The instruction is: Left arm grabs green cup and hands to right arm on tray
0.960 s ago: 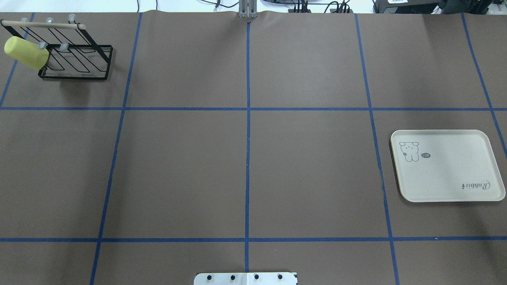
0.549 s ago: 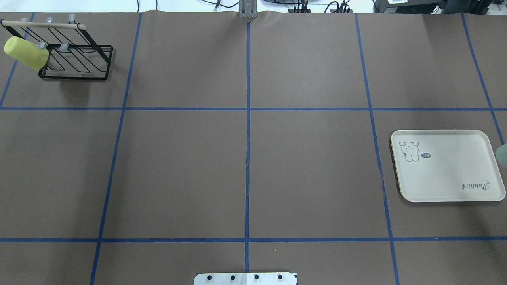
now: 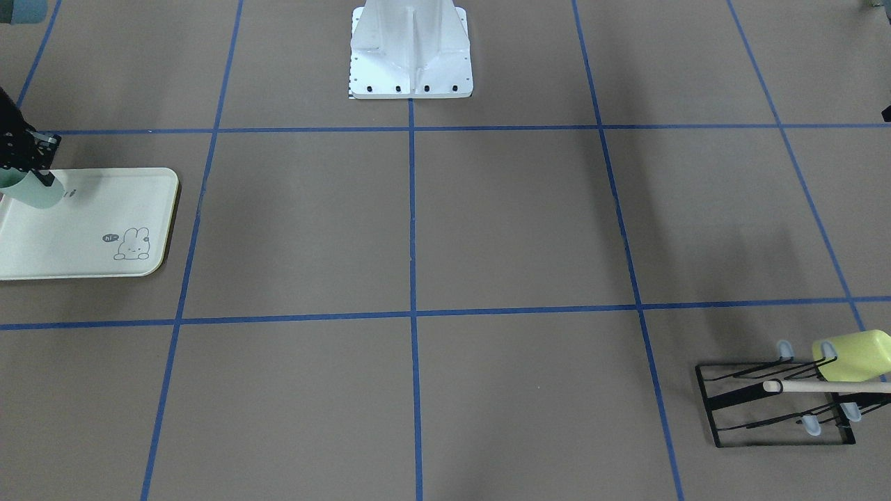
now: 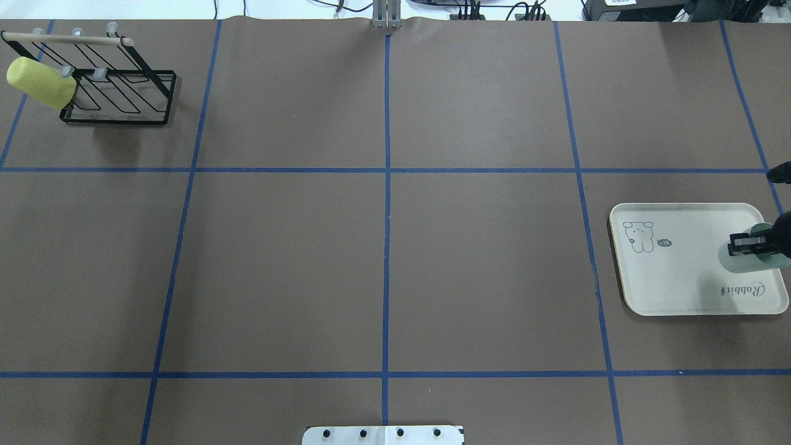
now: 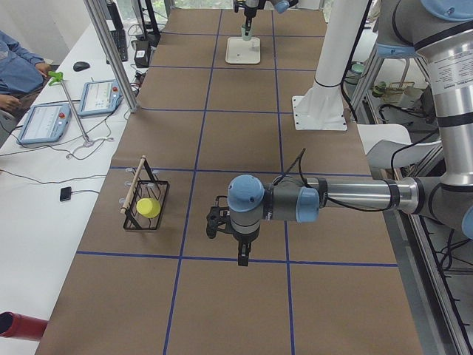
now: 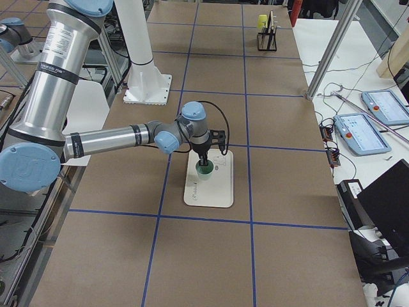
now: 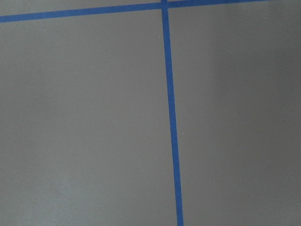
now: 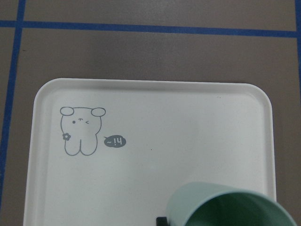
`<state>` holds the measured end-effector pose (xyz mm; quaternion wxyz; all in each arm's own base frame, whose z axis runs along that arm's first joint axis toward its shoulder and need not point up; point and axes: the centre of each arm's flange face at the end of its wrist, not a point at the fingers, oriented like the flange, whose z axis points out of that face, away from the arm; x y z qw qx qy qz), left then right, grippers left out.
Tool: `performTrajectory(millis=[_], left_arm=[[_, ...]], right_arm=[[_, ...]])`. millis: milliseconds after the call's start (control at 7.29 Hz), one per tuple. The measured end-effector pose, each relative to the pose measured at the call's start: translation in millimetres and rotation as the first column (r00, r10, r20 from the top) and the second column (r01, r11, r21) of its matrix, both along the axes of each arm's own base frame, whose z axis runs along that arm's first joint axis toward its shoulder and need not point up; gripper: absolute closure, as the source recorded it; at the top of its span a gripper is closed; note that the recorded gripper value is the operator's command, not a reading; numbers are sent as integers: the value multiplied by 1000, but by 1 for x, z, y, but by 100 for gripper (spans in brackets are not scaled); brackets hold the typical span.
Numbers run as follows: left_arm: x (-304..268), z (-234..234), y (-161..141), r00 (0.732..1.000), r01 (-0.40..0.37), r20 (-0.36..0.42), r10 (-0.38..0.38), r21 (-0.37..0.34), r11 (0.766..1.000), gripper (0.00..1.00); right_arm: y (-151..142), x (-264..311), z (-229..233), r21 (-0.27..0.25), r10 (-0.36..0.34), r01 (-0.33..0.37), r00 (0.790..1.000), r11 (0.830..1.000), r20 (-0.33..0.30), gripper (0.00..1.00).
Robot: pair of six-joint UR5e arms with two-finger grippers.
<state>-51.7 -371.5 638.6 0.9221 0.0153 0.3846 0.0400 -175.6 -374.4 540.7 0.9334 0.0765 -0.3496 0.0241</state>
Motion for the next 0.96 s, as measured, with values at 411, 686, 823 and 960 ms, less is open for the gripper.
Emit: performTrajectory(millis=[411,686,823,960], left_arm=[[1,-4,-5,1000,-1,-2,1,12,1000,0],[1,-6,-6,1000,-2,-3,2,16,1000,0],[1,-6,-7,1000,-2,-3,2,16,1000,0],[1,-6,-7,1000,-2,-3,2,17,1000,0]], right_arm=[[-34,-38,10,12,3,-3,1000,1000,-12,33],[-34,-46,9,18,-8,8,1000,1000,-11,0],[-34,-46,4,29,-11,11,1000,1000,-6,0],[-33,-42,-8,43,-11,11,1000,999,10,0]])
